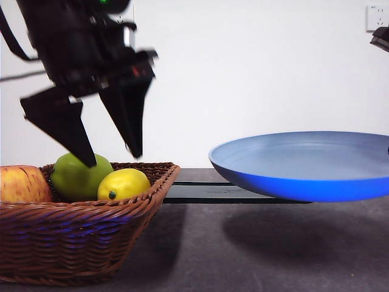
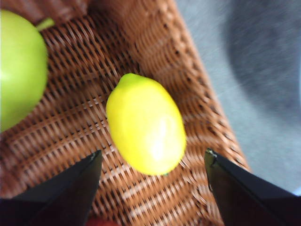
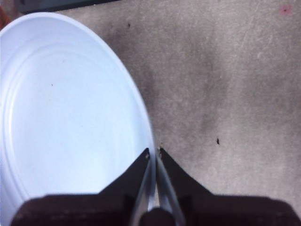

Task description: Take the lemon from the basket,put the lemon in the plate,hand out the plate

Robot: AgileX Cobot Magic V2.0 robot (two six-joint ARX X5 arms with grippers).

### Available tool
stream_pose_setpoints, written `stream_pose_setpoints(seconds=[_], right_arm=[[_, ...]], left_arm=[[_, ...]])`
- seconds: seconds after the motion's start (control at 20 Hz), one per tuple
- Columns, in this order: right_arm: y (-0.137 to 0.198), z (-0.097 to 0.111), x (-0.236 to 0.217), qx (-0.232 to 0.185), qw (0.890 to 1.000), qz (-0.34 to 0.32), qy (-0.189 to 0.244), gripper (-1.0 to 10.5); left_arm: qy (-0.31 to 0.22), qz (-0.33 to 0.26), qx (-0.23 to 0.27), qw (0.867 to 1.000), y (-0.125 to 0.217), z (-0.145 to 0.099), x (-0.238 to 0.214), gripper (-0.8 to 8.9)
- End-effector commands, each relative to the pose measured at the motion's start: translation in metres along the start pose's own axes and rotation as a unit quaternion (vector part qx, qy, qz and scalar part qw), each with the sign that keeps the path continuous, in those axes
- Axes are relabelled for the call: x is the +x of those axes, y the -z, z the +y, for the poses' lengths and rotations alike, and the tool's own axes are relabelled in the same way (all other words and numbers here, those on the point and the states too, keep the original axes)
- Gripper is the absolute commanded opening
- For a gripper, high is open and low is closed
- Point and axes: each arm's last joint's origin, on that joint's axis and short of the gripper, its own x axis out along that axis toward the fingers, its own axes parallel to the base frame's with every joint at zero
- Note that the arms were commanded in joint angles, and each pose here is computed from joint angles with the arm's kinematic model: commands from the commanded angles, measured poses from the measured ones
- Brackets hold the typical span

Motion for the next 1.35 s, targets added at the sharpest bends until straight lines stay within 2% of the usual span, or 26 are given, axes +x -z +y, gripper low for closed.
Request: stream_pose_setpoints(seconds=[0.05,0.3,0.6,0.65,0.85,1.0,1.2,1.3,1.35], right_arm=[[-0.006,0.002,-0.003,-0.004,1.000,-0.013,-0.005,0.0],[-0.006,0.002,-0.003,-0.004,1.000,-0.014,-0.005,0.0],[-0.006,0.002,-0.003,-0.004,1.000,-0.014,-0.005,0.0],[-0.006,0.002,-0.003,-0.004,1.000,-0.014,-0.005,0.0],[-0.006,0.002,-0.003,-0.004,1.000,-0.014,-0.005,0.0],[-0.006,0.002,-0.003,-0.004,1.000,-0.015,-0.004,0.0],[-0.007,0.002,-0.003,0.001,1.000,-0.017,-0.003,0.0],[-0.007,0.001,-0.003,0.007,0.999,-0.023,0.024,0.0],[-0.007,0.000,-0.003,0.010,0.999,-0.026,0.038,0.0]], left_arm=[[-0.004,0.002,0.010,1.000,-0.007,-0.003,0.013,3.78],[-0.006,-0.003,0.011,1.000,-0.014,-0.004,0.033,3.78],[-0.016,0.004,0.028,0.999,-0.013,-0.002,0.038,3.74],[-0.016,0.005,0.028,0.999,-0.013,-0.002,0.038,3.63],[-0.018,0.013,0.036,0.999,-0.011,-0.002,0.037,2.00],[-0.018,0.008,0.049,0.999,-0.013,0.000,0.034,1.92],[-0.011,-0.026,0.048,0.998,-0.022,-0.002,0.003,1.92],[0.004,-0.065,0.053,0.996,-0.028,-0.008,-0.026,1.92],[0.029,-0.084,0.058,0.994,-0.031,-0.013,-0.041,1.92]])
